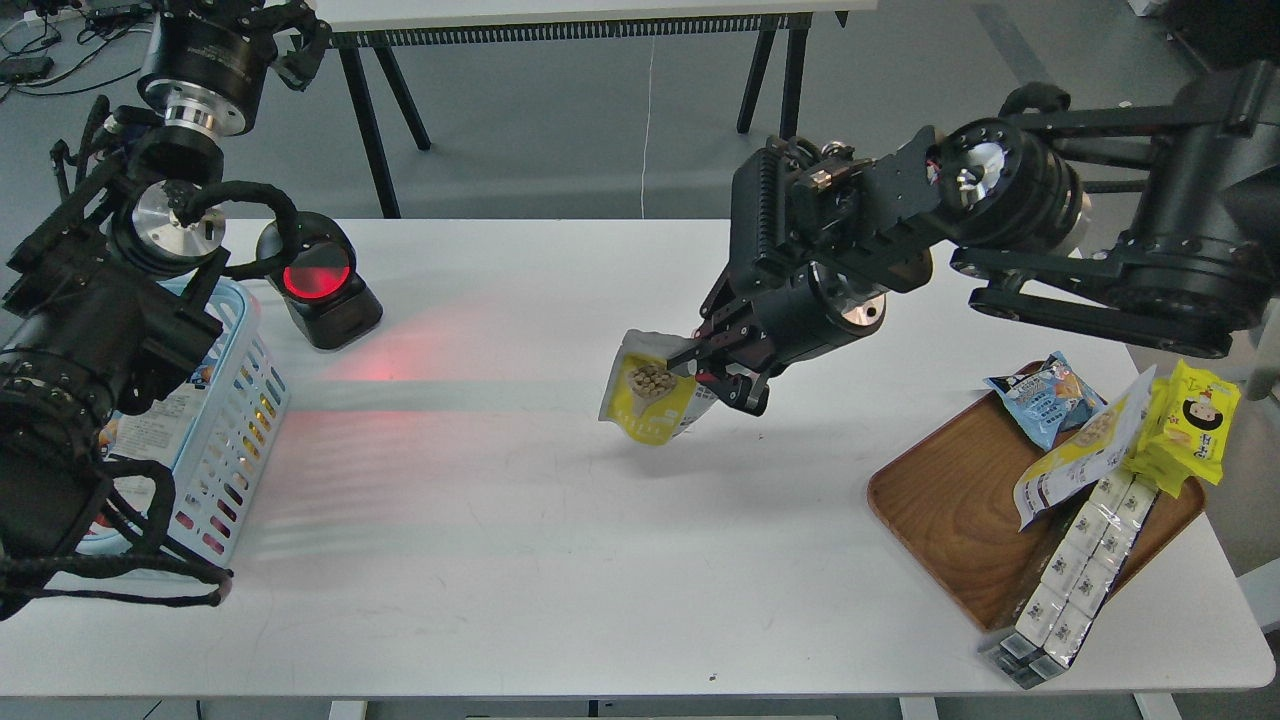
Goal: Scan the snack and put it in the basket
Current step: 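Grasp the yellow packet and carry it toward the table center, then lower the packet onto the table, open the right gripper, withdraw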
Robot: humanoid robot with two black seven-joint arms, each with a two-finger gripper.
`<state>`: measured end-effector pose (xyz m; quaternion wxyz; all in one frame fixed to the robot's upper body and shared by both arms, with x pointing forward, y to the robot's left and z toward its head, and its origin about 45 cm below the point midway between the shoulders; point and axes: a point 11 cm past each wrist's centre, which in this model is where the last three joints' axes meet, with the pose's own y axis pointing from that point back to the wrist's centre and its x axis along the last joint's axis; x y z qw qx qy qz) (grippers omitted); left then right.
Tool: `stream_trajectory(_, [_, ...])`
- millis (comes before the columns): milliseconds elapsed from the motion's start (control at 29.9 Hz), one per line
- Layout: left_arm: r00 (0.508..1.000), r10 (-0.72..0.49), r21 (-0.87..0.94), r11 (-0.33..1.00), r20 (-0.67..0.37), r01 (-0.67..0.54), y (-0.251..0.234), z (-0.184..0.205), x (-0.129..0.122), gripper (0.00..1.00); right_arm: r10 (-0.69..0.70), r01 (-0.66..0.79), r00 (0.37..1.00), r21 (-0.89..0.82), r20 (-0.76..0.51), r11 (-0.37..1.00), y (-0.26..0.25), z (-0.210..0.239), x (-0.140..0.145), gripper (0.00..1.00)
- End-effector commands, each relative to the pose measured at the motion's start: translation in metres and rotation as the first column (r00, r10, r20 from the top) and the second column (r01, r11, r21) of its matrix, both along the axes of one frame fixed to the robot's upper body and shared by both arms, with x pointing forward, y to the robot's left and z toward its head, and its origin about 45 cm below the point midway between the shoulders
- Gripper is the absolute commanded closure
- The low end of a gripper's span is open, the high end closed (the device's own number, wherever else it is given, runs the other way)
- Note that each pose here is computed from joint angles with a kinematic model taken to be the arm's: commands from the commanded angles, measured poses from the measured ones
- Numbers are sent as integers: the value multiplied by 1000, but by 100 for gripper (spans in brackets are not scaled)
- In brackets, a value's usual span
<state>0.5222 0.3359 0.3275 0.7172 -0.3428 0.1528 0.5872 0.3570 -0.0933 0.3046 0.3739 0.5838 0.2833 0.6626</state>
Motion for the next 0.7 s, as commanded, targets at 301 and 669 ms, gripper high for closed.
stream_trajectory(301, [1000,2,0,1000,4,-2,1,2,0,0,40,-41,999,-24,-21,999,35,-26,0,99])
stream_trajectory(669, [1000,2,4,1000,5,-2,2,3,0,0,31,-32,999,-31,-42,999,30,-38,-2,99])
